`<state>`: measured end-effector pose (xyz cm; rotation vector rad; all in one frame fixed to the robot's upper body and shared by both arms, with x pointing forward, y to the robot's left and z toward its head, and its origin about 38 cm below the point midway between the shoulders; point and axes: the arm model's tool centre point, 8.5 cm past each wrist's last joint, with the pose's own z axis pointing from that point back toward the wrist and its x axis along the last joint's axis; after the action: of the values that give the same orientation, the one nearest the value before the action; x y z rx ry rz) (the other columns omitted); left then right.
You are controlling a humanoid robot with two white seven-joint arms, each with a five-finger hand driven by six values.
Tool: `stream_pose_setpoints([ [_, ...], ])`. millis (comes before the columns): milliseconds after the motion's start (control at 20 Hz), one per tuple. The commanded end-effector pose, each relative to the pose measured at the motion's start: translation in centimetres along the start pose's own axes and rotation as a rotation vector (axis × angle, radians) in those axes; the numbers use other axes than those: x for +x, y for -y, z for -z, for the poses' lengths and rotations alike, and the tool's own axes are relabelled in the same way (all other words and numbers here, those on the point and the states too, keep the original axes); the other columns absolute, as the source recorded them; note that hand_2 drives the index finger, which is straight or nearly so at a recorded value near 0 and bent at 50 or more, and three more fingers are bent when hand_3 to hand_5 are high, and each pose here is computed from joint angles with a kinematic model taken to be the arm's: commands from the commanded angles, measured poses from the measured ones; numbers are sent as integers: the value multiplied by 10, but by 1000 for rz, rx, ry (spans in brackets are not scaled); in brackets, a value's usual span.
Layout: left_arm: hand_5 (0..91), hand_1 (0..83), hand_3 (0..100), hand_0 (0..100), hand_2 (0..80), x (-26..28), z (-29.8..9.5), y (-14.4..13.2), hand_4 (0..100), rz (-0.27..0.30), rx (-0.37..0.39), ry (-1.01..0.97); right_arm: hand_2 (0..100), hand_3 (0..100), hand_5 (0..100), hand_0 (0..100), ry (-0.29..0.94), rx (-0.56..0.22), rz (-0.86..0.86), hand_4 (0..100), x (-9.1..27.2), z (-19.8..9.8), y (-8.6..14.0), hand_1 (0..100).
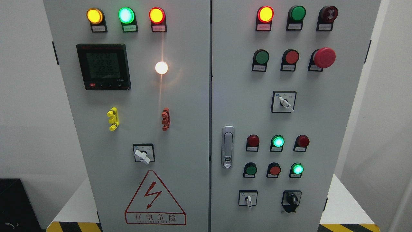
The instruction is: Flip black knob to close circuit
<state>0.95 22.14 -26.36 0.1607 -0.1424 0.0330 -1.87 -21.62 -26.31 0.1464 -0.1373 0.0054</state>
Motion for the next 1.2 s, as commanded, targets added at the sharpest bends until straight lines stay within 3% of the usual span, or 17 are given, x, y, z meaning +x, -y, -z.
stream_pose_setpoints([
  [0, 0, 556, 0, 120, 0, 0, 0, 0, 0, -1, -1, 1, 0, 0, 0, 0, -16, 11, 10, 0, -5, -1, 0, 9],
  [450, 0, 556, 0, 120, 0, 0, 0, 0, 0, -1, 0, 1, 0, 0, 0, 0, 17, 22, -21, 0, 8, 1, -2, 5],
  [850, 0, 556, 0, 120, 0, 0, 0, 0, 0, 0, -1, -1, 0, 0, 0, 0, 108, 36, -147, 0, 59, 3, -12, 0],
  [1150, 0, 556, 0, 120, 0, 0, 0, 0, 0, 0, -1, -1, 0, 0, 0, 0, 184, -18, -334, 0, 97, -6, -16, 0],
])
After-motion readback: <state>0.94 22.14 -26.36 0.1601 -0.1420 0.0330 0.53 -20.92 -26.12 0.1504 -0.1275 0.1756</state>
